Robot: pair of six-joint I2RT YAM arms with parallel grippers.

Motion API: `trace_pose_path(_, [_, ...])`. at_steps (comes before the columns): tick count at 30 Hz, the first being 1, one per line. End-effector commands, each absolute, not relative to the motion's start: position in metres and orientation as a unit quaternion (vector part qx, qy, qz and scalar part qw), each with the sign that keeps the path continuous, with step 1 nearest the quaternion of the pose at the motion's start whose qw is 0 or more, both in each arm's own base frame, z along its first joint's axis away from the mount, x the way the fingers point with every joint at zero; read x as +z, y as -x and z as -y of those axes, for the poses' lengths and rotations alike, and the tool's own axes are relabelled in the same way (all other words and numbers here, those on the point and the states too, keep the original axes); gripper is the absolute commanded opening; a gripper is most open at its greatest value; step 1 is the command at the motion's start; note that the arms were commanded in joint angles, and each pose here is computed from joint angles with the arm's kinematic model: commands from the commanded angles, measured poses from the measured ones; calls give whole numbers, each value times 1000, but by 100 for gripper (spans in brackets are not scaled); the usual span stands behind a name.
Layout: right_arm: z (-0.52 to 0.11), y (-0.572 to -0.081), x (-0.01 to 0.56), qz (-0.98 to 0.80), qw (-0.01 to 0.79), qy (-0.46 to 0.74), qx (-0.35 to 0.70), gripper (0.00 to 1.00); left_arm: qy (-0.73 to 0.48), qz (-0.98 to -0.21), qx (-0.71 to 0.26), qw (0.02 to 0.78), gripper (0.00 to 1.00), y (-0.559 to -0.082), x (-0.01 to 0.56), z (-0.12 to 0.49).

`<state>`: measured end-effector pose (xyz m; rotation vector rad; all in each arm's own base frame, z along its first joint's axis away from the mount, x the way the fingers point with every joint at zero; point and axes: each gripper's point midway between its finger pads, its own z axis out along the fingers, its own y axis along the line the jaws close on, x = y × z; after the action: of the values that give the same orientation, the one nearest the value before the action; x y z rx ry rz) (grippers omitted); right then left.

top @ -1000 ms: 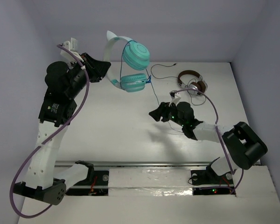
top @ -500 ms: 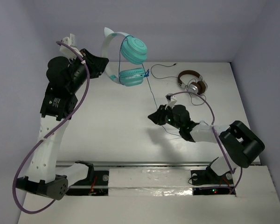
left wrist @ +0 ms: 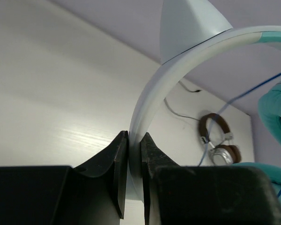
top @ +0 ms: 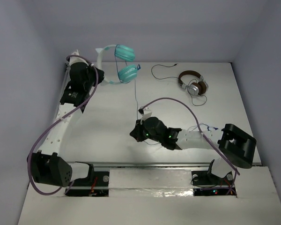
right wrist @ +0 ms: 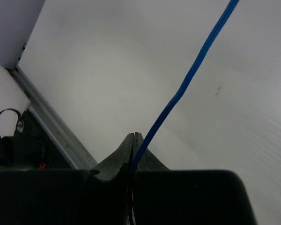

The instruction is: Wrap the headphones

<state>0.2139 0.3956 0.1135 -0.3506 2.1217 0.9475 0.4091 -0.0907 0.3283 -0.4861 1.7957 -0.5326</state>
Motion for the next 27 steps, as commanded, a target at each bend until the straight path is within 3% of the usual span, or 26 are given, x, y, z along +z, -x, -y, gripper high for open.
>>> trace_pose_path(1, [-409,-196,119,-844,386,164,333,0,264,-706,-256,606,0,-421,346,80])
trace_pose_path(8, [-430,-167,134,-839,370,229,326,0,279,-719,-268,578,0,-414,294,89])
trace_pose_path(11, [-426,-157,145,-839,366,248,317,0,271,-736,-228,576,0,-404,274,93])
trace_pose_path(18, [-408,-150,226,-811,394,295,315,0,231,-796,-157,537,0,-372,187,132])
trace_pose_path(27, [-386,-165,261,-806,431,315,256,0,146,-833,-142,515,0,-337,154,180])
